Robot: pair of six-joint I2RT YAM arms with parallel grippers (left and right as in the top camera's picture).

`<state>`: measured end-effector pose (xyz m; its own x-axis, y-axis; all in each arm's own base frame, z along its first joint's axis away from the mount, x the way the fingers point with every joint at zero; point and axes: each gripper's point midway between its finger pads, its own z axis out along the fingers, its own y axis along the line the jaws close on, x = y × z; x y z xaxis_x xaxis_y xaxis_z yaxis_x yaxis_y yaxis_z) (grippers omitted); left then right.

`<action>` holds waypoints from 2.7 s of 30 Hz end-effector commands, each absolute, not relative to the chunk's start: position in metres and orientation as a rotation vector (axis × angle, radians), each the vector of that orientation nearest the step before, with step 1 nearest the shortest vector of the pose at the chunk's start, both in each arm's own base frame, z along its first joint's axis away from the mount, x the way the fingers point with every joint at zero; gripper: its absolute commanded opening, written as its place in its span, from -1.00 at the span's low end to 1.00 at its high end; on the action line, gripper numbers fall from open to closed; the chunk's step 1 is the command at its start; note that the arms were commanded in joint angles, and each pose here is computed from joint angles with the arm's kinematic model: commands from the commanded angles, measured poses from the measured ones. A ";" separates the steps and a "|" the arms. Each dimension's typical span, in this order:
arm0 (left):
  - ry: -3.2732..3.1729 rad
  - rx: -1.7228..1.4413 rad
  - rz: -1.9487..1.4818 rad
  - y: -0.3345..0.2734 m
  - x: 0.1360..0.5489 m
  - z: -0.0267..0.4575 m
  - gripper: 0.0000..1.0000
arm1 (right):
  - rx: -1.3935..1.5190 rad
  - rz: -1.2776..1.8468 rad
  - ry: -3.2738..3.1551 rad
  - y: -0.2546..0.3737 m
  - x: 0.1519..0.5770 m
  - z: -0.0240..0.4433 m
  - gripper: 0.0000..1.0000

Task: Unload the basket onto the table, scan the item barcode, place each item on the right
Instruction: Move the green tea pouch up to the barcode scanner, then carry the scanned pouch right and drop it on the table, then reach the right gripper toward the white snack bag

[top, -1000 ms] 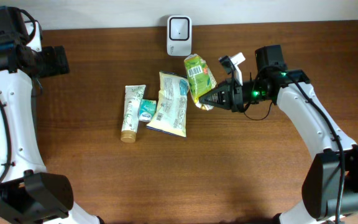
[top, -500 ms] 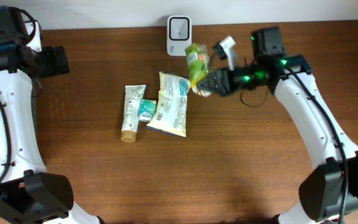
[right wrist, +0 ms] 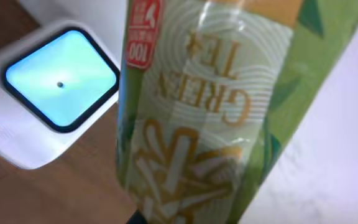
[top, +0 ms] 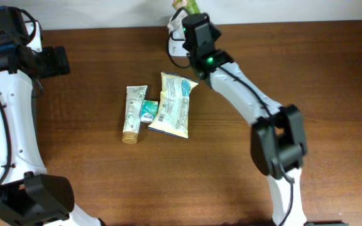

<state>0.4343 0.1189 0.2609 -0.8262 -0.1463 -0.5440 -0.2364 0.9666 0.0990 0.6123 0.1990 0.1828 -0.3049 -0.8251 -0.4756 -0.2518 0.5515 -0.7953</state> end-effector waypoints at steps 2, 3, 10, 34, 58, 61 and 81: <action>2.563 -0.252 0.220 0.119 0.435 0.259 0.98 | -1.066 -1.147 1.670 0.188 0.634 0.169 -0.92; 2.563 -0.252 0.220 0.119 0.435 0.259 0.98 | -1.104 -1.176 1.651 0.190 0.637 0.157 -0.92; 2.563 -0.252 0.220 0.119 0.435 0.259 0.98 | -1.115 -1.183 1.638 0.192 0.642 0.139 -0.92; 2.563 -0.252 0.220 0.119 0.435 0.259 0.98 | -0.576 -0.070 1.982 0.172 0.502 0.341 -0.92; 2.563 -0.252 0.220 0.119 0.435 0.259 0.98 | 1.259 -0.010 2.589 -0.177 0.326 0.038 -0.90; 2.563 -0.252 0.220 0.119 0.435 0.259 0.98 | 1.251 -0.069 2.569 -0.186 0.327 0.041 -0.18; 2.563 -0.252 0.220 0.119 0.435 0.259 0.98 | 0.185 0.714 2.914 0.169 0.394 0.112 0.98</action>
<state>0.4340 0.1188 0.2605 -0.8271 -0.1462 -0.5427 -0.2360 0.9667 0.0993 0.4039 0.1339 0.1522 -0.9617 0.1688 -0.2160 0.0533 0.8880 0.4568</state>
